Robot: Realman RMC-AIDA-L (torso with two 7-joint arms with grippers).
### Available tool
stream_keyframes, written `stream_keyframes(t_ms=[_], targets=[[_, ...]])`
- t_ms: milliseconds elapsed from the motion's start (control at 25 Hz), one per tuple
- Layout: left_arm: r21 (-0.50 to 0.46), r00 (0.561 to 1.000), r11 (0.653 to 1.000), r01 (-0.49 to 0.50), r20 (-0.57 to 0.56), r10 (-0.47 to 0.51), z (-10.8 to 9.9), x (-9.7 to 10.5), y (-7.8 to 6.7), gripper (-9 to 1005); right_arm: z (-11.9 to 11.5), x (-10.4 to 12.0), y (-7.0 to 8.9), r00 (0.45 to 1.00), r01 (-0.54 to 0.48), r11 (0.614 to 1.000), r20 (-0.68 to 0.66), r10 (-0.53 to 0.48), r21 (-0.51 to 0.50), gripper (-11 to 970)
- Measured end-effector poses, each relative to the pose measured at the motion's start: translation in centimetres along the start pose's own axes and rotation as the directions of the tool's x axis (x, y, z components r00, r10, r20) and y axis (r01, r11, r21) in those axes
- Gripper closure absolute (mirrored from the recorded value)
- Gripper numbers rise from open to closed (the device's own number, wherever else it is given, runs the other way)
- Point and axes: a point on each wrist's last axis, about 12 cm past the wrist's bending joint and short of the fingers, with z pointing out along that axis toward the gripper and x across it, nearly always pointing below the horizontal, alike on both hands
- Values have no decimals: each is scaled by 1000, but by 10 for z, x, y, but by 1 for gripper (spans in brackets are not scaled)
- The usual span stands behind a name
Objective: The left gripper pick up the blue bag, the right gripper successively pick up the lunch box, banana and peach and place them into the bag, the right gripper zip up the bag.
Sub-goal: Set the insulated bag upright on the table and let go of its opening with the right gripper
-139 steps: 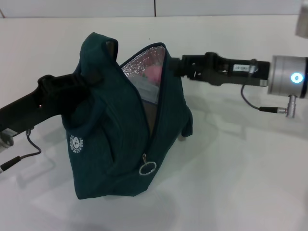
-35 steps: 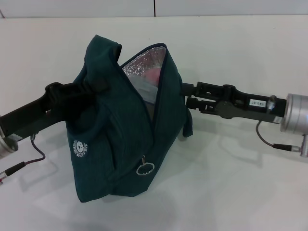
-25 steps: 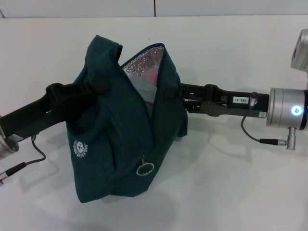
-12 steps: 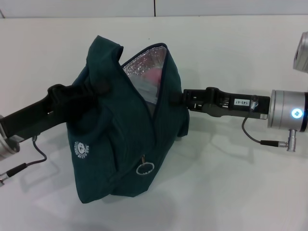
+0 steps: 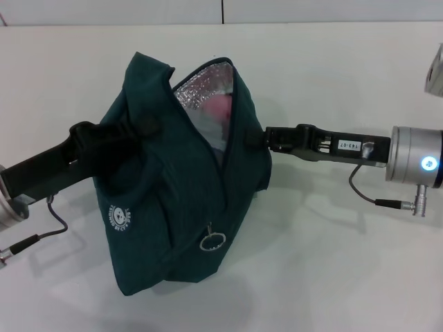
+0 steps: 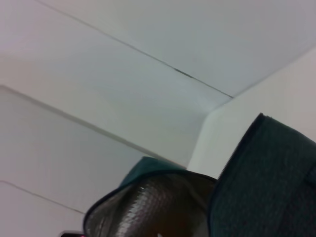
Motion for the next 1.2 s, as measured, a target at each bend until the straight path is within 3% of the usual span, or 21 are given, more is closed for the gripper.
stream_keyframes(t_ms=[400, 720, 1000, 1200], targets=[[9, 1000, 1000, -7, 16, 6, 1, -3, -1, 959, -16, 0, 7, 987, 128, 989, 111, -119, -79, 748], [32, 999, 999, -40, 12, 39, 20, -15, -5, 960, -42, -3, 25, 945, 287, 949, 202, -258, -127, 809], [38, 996, 996, -85, -4, 85, 48, -25, -6, 960, -71, -7, 34, 900, 384, 917, 265, -346, -111, 857], [-5, 997, 997, -78, 3, 78, 55, -25, 1, 959, -86, -12, 32, 874, 428, 902, 282, -396, -58, 865]])
